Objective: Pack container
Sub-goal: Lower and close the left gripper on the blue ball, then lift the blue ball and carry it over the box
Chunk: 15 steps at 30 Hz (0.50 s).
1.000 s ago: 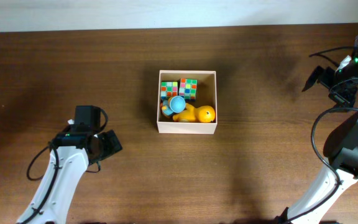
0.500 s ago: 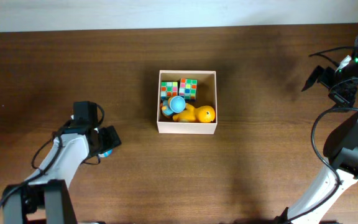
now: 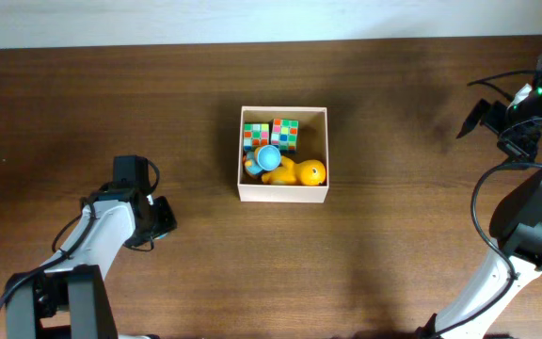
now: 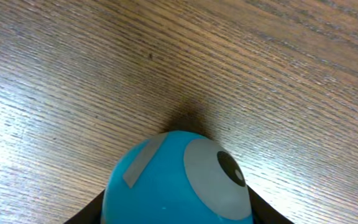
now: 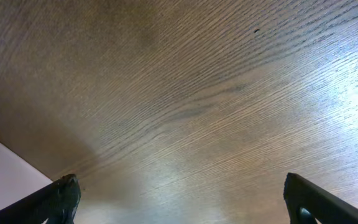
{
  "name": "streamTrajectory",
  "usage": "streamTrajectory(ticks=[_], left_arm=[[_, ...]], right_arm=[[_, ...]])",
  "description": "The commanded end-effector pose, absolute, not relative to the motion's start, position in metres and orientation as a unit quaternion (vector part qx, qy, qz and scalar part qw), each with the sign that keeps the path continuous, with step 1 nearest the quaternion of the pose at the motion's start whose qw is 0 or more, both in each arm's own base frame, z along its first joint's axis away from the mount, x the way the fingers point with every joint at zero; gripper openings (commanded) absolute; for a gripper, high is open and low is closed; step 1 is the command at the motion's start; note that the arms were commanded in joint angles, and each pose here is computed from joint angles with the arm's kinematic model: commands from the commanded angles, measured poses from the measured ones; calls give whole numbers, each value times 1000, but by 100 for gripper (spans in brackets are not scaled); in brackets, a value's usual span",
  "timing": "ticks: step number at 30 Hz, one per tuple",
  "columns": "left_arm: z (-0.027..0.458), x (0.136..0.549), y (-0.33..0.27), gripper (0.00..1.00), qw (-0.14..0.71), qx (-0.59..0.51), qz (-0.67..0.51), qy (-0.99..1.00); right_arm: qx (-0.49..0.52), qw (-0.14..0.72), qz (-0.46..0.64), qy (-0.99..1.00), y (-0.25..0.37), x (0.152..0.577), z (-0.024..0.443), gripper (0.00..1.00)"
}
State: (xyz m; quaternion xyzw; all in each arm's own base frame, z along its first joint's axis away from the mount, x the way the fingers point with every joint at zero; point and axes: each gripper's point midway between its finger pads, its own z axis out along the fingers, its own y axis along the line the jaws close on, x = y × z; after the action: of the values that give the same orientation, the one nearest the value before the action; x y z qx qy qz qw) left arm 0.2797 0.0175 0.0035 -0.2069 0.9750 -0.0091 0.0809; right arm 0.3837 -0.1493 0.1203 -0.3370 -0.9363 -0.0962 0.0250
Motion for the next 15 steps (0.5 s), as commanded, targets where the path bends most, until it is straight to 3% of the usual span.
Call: streamTrajectory(ticks=[1,15], left_arm=[[4,285,3,40,81,-203,-56,974],[84,354,-58,39,153,-145,-258,943]], right_arm=[[-338,27,-103,-935,-146,385,119,99],[-338,27,-102,-935,-146,385,119,98]])
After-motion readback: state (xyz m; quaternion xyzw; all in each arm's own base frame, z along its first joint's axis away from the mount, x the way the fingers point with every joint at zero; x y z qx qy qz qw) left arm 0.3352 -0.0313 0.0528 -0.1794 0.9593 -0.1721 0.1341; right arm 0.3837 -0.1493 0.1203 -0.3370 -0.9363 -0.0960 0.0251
